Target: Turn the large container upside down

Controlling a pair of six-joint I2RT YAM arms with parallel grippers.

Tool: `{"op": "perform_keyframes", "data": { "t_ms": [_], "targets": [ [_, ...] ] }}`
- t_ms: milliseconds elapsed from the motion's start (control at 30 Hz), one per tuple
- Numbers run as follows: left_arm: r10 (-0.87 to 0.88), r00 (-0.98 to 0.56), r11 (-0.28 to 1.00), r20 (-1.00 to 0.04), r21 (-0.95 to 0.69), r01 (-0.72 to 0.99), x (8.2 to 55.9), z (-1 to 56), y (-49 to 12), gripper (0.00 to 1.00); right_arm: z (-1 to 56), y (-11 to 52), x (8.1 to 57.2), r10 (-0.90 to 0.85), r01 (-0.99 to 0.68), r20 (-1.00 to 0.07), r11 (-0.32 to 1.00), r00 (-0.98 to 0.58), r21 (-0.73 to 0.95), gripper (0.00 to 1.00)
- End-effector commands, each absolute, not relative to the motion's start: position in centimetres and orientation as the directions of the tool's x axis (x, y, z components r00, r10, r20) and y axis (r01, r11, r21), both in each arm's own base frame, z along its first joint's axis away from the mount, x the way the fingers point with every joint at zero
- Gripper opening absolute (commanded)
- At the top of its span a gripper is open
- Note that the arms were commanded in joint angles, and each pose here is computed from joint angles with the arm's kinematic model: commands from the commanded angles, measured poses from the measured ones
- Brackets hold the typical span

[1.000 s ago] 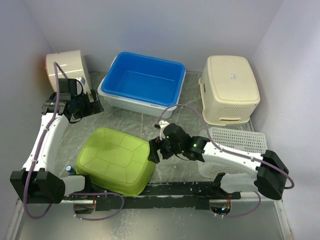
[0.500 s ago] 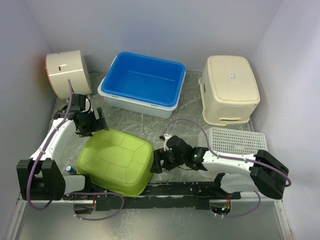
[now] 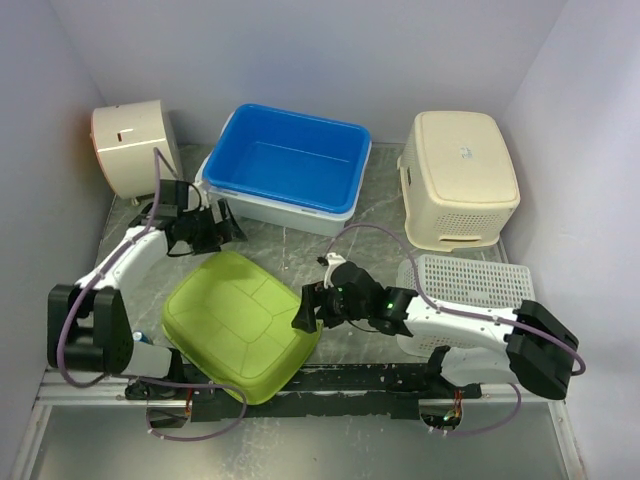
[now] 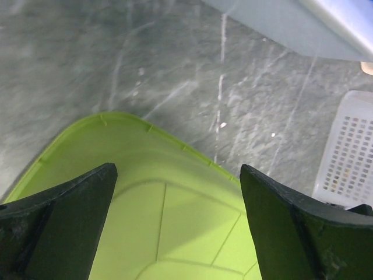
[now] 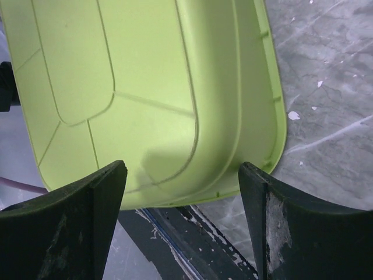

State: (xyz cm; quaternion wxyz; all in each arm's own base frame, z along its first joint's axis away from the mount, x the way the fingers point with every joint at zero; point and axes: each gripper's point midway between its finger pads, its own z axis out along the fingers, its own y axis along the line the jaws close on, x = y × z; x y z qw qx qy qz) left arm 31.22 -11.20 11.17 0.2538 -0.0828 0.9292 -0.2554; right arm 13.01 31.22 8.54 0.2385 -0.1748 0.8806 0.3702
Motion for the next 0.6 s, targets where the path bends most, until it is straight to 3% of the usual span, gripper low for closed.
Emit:
{"op": "perform_keyframes", "data": {
  "t_ms": [0,200,367,567],
  "targets": [
    [-0.242,-0.914,0.783,-0.325,-0.622,0.014,31.2,9.3,-15.6,0.99,9.5,29.8,13.5,-0.122,-0.504,-0.600,0.686,-0.791,0.524,0.78],
    [-0.212,-0.901,0.801,-0.379,-0.596,0.062,33.6,10.8,-16.6,0.99,10.4,27.7,12.7,-0.233,-0.596,-0.642,0.676,-0.731,0.433,0.79],
    [-0.198,-0.853,0.890,-0.483,-0.453,0.049,34.1,15.5,-13.5,1.00,9.7,26.5,8.9,-0.393,-0.667,-0.560,0.587,-0.730,0.458,0.78],
    [-0.239,-0.877,0.930,-0.417,-0.357,-0.084,28.9,16.4,-9.9,1.00,9.0,25.9,5.7,-0.466,-0.649,-0.453,0.531,-0.760,0.545,0.78]
  ]
}}
